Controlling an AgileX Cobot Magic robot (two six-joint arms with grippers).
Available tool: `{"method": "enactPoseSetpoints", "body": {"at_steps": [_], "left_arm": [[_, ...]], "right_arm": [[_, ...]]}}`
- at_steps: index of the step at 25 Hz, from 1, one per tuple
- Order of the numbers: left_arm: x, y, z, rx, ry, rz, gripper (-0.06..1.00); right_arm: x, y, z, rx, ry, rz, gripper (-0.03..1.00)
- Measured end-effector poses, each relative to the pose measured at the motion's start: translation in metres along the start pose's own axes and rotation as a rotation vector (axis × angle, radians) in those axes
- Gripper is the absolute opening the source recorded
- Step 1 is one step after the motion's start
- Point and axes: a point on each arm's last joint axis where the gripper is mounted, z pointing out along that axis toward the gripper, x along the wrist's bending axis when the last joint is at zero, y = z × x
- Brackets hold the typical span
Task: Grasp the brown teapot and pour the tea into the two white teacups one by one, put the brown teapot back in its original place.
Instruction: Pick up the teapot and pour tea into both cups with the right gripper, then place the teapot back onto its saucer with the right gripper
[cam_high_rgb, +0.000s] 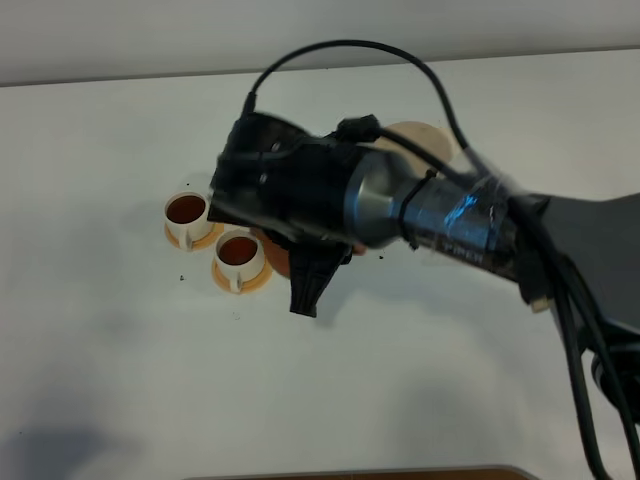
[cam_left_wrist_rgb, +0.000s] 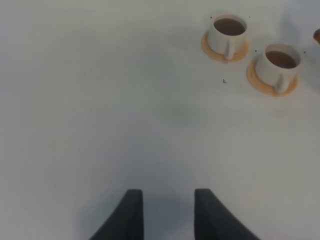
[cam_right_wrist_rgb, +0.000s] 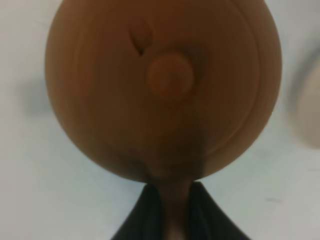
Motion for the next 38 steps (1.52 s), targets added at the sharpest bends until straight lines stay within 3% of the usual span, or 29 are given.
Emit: {"method": "enactPoseSetpoints", "body": {"at_steps": [8,15,22,26,32,38], "left_arm": [[0.000,0.000,0.000,0.000,0.000,0.000,0.29],[0.000,0.000,0.000,0.000,0.000,0.000,0.29],[0.000,0.000,0.000,0.000,0.000,0.000,0.29],[0.000,0.000,0.000,0.000,0.000,0.000,0.29],[0.000,0.000,0.000,0.000,0.000,0.000,0.29],[0.000,0.000,0.000,0.000,0.000,0.000,0.29]], "right_arm": [[-0.018,0.001,-0.020,-0.105,0.171,0.137,0.13],[-0.050,-0.009,-0.042,-0.176,0.152,0.218,0.13],[-0.120,-0.041,-0.016,-0.215,0.091,0.443,0.13],[-0.149,-0.060,0.000,-0.228,0.089,0.538,0.13],[-0.170,-0.074,0.039,-0.216,0.104,0.620,0.13],[-0.171,-0.075,0.077,-0.180,0.128,0.641,0.13]]}}
